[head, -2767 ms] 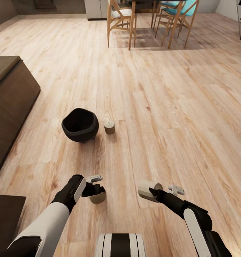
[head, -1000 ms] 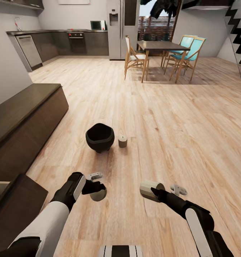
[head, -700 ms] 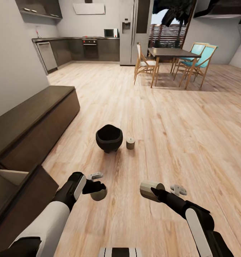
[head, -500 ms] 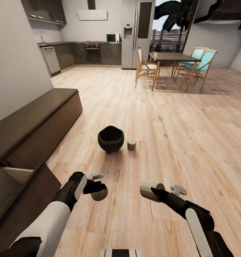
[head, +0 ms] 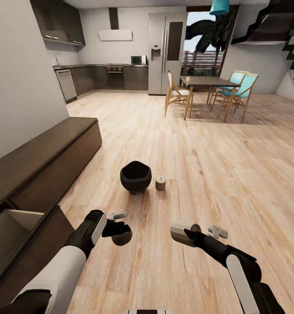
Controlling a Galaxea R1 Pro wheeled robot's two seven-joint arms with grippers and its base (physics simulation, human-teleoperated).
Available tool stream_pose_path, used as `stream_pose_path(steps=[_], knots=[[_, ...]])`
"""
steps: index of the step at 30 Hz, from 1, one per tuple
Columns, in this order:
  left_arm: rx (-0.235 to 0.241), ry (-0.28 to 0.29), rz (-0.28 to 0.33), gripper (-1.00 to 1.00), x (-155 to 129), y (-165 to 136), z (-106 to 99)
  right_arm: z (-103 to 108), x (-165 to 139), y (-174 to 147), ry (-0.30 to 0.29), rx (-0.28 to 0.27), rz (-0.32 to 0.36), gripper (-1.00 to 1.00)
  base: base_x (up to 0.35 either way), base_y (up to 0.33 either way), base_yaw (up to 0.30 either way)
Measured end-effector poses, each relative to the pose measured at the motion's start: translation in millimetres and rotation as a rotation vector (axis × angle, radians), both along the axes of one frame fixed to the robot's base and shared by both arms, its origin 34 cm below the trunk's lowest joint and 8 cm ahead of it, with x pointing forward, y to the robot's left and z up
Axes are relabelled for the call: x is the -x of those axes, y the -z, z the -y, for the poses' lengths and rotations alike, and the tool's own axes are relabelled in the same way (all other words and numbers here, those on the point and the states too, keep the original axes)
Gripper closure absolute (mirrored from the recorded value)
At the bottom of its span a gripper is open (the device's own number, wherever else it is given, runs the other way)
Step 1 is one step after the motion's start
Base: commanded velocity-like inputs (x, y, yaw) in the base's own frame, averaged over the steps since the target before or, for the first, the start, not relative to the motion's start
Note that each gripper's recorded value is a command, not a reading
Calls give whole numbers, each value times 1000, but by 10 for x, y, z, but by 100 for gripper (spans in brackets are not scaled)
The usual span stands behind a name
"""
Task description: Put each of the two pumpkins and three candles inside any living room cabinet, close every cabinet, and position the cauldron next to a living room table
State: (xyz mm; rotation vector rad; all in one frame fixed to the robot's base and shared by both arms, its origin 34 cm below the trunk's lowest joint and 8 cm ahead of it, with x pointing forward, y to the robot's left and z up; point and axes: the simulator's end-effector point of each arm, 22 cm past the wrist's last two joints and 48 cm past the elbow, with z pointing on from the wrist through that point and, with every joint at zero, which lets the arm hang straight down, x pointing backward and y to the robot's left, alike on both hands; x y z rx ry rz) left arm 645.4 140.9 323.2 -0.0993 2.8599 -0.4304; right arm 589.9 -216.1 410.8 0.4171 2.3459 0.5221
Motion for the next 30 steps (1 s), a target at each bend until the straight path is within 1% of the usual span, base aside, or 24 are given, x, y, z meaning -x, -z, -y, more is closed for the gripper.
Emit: stream_pose_path(steps=[4,16,19,24,30], knots=[[0,0,15,100,-27,-93,2,4,-14,-82,1,0,15,100,-229,0,0],[-1,2,64,100,-101,-385,8,4,-44,-341,0,2,63,100,-304,-8,0],[1,1,77,100,-118,-462,14,6,-51,-410,1,1,76,100,-96,-12,0],[1,1,78,100,-120,-465,14,5,-54,-412,1,2,76,100,-27,-9,0],[0,2,79,100,-121,-464,11,6,-52,-409,1,4,76,100,-4,-180,13]])
